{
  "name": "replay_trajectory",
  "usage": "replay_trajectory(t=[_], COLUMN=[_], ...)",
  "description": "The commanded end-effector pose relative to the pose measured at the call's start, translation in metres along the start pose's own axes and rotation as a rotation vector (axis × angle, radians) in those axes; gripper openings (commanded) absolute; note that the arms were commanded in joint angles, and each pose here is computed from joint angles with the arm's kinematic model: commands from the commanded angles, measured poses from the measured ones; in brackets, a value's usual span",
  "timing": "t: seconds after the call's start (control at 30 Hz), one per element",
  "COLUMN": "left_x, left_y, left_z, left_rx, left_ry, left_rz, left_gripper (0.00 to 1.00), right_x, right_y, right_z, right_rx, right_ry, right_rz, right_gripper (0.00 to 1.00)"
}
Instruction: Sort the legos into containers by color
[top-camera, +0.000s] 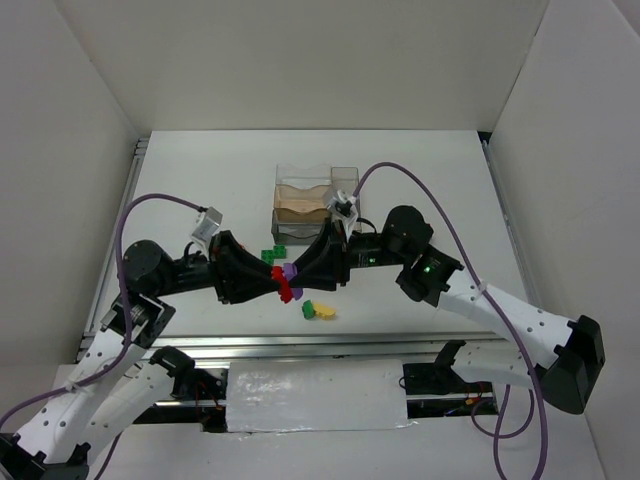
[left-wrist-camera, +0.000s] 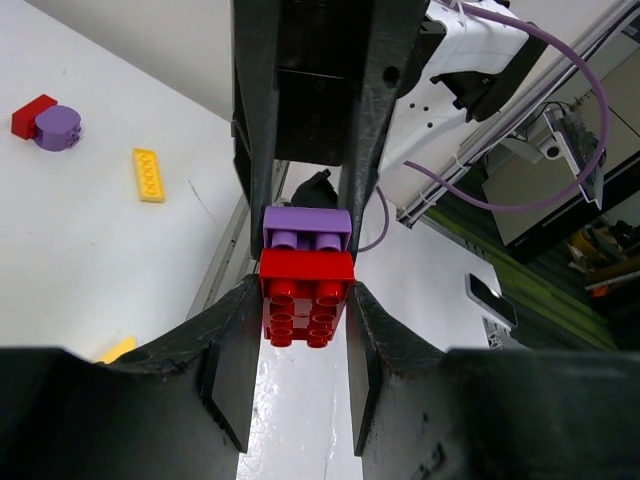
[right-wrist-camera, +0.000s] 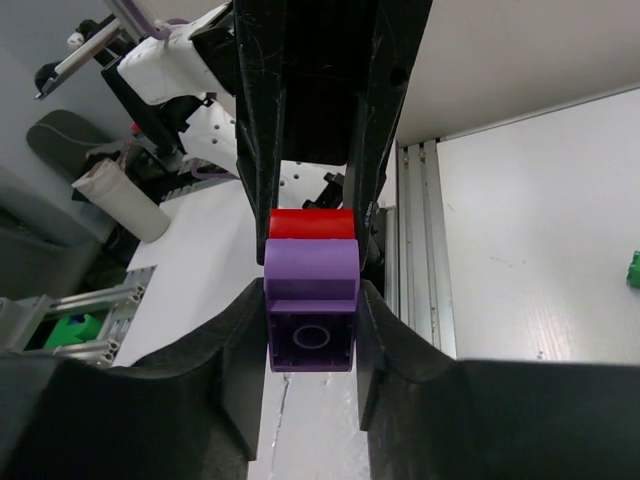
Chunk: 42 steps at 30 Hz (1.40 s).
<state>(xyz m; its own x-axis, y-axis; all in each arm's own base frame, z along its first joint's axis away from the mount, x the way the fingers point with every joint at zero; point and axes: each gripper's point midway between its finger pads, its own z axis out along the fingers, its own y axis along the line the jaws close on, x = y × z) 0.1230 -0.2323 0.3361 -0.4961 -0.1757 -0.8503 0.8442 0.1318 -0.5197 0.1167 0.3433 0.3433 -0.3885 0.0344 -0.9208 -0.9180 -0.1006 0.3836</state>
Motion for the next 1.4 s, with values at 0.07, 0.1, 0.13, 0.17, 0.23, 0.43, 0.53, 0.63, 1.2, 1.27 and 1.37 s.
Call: replay_trajectory(t=[0.07,0.1,0.13,0.17,0.23,0.43,0.53,0.63,1.2,1.27,1.37], left_x=[-0.019,-0.023,-0.021,-0.024,-0.031,-0.037,-0.038,-0.038,-0.034,-0.032,-0.029], left_y=[-0.006,-0.003,0.0,-0.002,0.003,0.021,0.032,0.033,0.075,0.08,0.087], left_z=[-0.002,-0.003,-0.005,-0.009,-0.015,-0.035,-0.042,-0.047,-0.07,-0.068,-0.065], left_rx=[-0.019,-0.05,-0.078,-0.095,-0.157,-0.34,-0.419,-0.458,-0.727,-0.737,-0.747], left_ry=[-0.052,-0.071,-0.069,-0.088,-0.127,-0.197,-0.203,-0.193,-0.191,-0.184,-0.161], left_rz=[0.098,0.107,0.117,0.14,0.183,0.197,0.178,0.172,0.064,0.045,0.028], left_gripper=[0.0,0.0,0.0,0.0,0.0,0.0,0.0,0.0,0.0,0.0,0.0], right_x=[-0.015,-0.017,-0.01,-0.02,-0.014,-0.02,-0.016,0.002,0.027,0.021,0.018], right_y=[0.006,0.006,-0.005,-0.021,-0.042,-0.155,-0.245,-0.307,-0.402,-0.389,-0.366], right_z=[-0.003,-0.007,-0.013,-0.027,-0.043,-0.087,-0.139,-0.163,-0.173,-0.175,-0.188], right_rx=[-0.005,0.012,0.055,0.135,0.201,0.77,1.292,1.497,1.613,1.603,1.617], right_ry=[-0.053,-0.067,-0.063,-0.107,-0.124,-0.122,-0.108,-0.005,0.116,0.103,0.071], right_rz=[-0.082,-0.099,-0.093,-0.104,-0.068,0.031,0.178,0.271,0.375,0.372,0.403], right_gripper=[0.0,0.0,0.0,0.0,0.0,0.0,0.0,0.0,0.67,0.69,0.74])
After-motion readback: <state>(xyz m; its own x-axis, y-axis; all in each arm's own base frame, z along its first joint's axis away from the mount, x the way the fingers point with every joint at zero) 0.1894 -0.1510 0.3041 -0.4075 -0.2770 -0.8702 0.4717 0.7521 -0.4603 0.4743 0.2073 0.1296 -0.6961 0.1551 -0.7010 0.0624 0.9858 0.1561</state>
